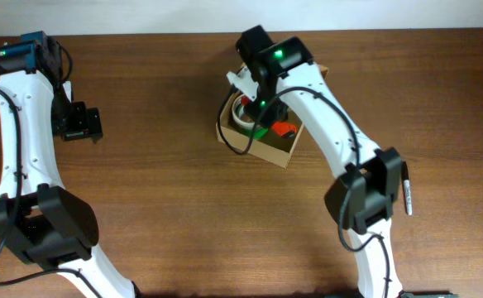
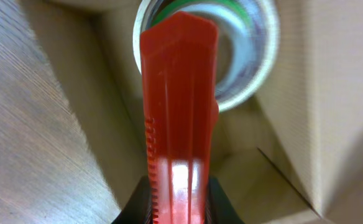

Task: Pack container
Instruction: 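Carry the orange cutter into the box and lower it beside the tapes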

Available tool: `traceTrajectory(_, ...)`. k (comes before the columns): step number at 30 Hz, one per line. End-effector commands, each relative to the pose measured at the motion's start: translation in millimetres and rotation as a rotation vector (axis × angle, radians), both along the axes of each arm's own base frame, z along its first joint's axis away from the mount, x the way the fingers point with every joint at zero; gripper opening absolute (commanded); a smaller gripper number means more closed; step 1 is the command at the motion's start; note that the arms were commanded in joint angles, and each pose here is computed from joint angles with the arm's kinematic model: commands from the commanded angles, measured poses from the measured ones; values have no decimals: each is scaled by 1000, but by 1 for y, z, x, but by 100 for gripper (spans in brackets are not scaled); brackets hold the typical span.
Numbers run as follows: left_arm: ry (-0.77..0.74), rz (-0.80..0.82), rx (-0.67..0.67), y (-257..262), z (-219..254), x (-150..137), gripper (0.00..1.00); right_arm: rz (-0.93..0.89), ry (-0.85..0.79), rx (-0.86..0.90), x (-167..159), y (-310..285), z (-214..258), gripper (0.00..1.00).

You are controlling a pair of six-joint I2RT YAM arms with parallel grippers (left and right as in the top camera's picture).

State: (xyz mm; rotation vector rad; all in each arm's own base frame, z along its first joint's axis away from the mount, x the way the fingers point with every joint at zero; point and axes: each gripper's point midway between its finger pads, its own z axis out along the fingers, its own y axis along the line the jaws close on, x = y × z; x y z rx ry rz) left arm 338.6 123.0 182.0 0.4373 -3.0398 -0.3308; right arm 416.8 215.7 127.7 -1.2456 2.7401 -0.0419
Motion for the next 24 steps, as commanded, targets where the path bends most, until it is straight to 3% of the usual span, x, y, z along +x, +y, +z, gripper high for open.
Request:
traceTrajectory(1,6,-8,9,4,1,-2,100,61,41,25,-3,11,-14,6)
traceTrajectory(24,6,-8,9,4,1,-2,100,103,154,104,-23,29,-41,6)
